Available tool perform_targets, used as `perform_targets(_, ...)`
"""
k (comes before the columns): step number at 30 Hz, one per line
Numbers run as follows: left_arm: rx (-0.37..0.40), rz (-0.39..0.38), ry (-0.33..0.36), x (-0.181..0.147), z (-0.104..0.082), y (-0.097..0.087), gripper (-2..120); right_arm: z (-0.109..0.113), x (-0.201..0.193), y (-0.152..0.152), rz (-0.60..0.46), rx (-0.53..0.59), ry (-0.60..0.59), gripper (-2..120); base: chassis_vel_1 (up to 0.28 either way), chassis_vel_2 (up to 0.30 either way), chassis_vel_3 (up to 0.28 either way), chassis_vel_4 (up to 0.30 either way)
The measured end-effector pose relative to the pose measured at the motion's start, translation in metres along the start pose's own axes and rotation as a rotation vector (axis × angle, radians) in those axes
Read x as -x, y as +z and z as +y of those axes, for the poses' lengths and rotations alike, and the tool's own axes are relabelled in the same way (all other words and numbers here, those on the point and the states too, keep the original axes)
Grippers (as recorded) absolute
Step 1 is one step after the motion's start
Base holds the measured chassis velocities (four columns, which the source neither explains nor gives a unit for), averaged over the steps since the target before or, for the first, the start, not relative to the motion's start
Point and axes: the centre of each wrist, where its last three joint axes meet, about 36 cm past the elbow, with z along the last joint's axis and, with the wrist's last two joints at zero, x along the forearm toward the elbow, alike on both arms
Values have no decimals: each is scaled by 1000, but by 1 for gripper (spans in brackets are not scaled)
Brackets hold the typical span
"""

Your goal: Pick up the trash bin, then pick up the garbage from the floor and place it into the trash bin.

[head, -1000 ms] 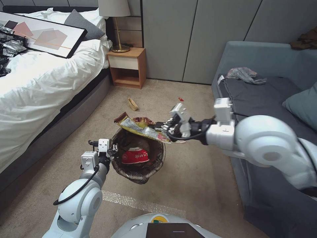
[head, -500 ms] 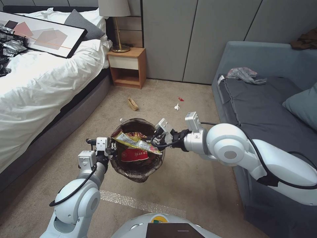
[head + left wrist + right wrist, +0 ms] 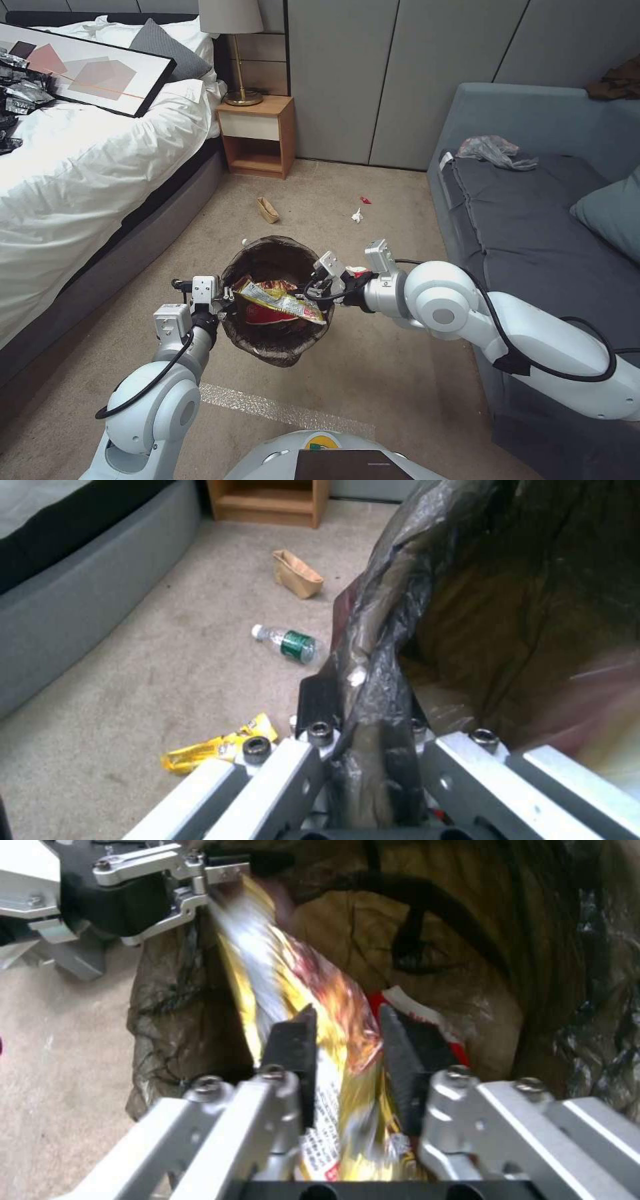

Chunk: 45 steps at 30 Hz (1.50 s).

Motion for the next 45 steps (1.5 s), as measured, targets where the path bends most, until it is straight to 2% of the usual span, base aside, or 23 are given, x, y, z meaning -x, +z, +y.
perform_targets(4,-1,-3,-1,0,0,-1,0,-1,3,0,-3,5,0,35,0,0,0,0)
perform_targets(5,-1,-3,-1,0,0,-1,0,-1,3,0,-4,4,0,39,0,0,0,0)
perform_targets(6,-5,-2,-4,0,-1,-1,0,-1,3,-1,-7,5,2,48,0,0,0,0)
perform_targets(7,-5,-2,-4,0,-1,-1,0,-1,3,-1,-7,5,2,48,0,0,0,0)
perform_targets(9,-11,-1,-3,0,-2,-1,0,0,2,-1,-16,5,8,59,0,0,0,0)
perform_targets(10,-11,-1,-3,0,-2,-1,0,0,2,-1,-16,5,8,59,0,0,0,0)
perform_targets(12,-10,1,-2,1,-2,0,0,-1,2,-3,-34,5,20,69,0,0,0,0)
perform_targets(14,-9,2,-1,0,-2,0,0,-1,2,-4,-42,5,24,74,0,0,0,0)
perform_targets(19,-4,7,-2,-1,-2,1,0,-3,-21,-21,-152,-3,70,93,0,0,0,0)
perform_targets(23,1,4,-1,-3,-2,0,0,-8,-43,-32,-235,-13,127,99,0,0,0,0)
perform_targets(26,11,-5,-1,-6,-2,-2,0,-17,-79,-47,-378,-26,278,100,0,0,0,0)
perform_targets(27,11,-5,-1,-6,-2,-2,0,-17,-79,-47,-378,-26,278,100,0,0,0,0)
perform_targets(30,17,-15,-2,-9,-2,-5,0,-24,-109,-45,-483,-57,442,100,0,0,0,0)
perform_targets(31,17,-15,-2,-9,-2,-5,0,-24,-109,-45,-483,-57,442,100,0,0,0,0)
perform_targets(32,18,-18,-5,-10,-1,-6,0,-27,-119,-42,-519,-74,508,100,0,0,0,0)
perform_targets(34,22,-17,-13,-11,0,-6,0,-31,-137,-27,-584,-85,633,100,0,0,0,0)
perform_targets(35,22,-17,-13,-11,0,-6,0,-31,-137,-27,-584,-85,633,100,0,0,0,0)
perform_targets(37,27,-15,-17,-11,1,-6,0,-34,-158,-7,-675,-61,765,100,0,0,0,0)
perform_targets(39,28,-17,-18,-11,1,-6,0,-33,-170,10,-717,-61,867,100,0,0,0,0)
perform_targets(40,28,-17,-18,-11,1,-6,0,-33,-170,10,-717,-61,867,100,0,0,0,0)
perform_targets(42,28,-19,-22,-11,1,-6,0,-28,-180,41,-756,-87,1004,100,0,0,0,0)
perform_targets(44,27,-18,-24,-11,1,-6,0,-25,-180,53,-754,-103,1052,100,0,0,0,0)
perform_targets(45,29,-17,-29,-12,1,-6,0,-19,-181,75,-752,-130,1125,100,0,0,0,0)
